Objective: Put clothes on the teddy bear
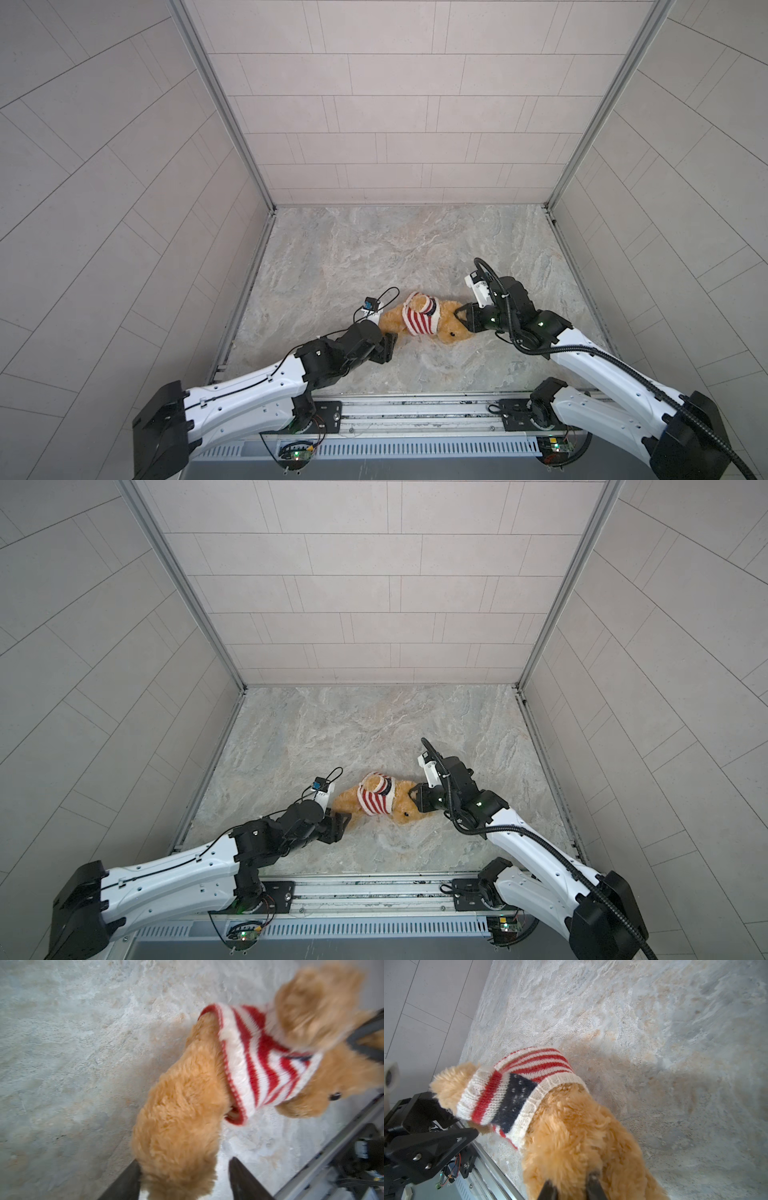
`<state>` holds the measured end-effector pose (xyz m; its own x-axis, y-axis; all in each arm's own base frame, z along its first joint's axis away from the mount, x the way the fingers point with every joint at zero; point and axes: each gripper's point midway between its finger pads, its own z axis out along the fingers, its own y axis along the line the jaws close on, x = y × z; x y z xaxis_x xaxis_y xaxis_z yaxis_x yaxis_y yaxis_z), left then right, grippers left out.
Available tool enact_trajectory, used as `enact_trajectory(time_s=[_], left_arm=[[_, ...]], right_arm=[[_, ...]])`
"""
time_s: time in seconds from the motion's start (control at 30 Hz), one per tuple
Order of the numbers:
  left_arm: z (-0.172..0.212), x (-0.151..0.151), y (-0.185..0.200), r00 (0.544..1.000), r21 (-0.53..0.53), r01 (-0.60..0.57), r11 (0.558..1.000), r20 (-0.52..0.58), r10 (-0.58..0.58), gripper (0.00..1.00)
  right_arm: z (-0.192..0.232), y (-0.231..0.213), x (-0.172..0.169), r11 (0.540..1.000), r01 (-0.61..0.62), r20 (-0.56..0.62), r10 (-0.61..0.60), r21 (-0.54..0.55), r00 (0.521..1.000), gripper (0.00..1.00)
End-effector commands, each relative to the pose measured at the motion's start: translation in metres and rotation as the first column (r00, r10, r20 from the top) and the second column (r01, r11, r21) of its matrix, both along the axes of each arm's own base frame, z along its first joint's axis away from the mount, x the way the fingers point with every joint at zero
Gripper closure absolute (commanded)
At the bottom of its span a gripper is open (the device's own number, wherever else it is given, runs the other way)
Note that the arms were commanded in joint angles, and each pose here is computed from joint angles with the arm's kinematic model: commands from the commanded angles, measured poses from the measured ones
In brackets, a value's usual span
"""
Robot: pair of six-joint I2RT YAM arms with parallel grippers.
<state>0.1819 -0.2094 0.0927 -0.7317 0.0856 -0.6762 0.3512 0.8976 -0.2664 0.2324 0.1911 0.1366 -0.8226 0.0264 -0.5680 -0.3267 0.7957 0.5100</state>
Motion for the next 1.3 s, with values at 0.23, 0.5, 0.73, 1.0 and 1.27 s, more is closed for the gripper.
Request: enact_trajectory(time_s=[0.23,0.5,0.73,1.0,1.27], left_arm=[[0.005,0.034,-0.001,0.999,-0.011,-0.029,1.000,0.019,0.029,0.86],[0.001,0.036,-0.004,0.999,-0.031,0.042,0.999,-0.032,-0.043,1.00],[0.005,0.040,-0.009,0.989,-0.040,0.122,0.992,-0.080,-0.125,1.00],[0.002,0.057,-0.028,0.976,0.004,0.188,0.982,-0.115,-0.187,1.00],[-0.009,0.078,-0.039,0.974,-0.002,0.181,0.983,-0.141,-0.180,1.00]], right_arm=[[0.017,-0.012,0.002,1.000,0.024,0.061,-0.024,0.004,0.998,0.44],[0.022,-0.028,-0.018,0.999,0.047,0.103,-0.047,0.009,0.994,0.30],[0.004,-0.036,-0.037,0.999,0.037,0.100,-0.038,0.010,0.994,0.28],[-0.014,-0.036,-0.017,0.995,0.024,0.124,-0.012,-0.097,0.992,0.28],[-0.031,-0.039,-0.010,0.986,0.012,0.128,0.010,-0.167,0.992,0.37]])
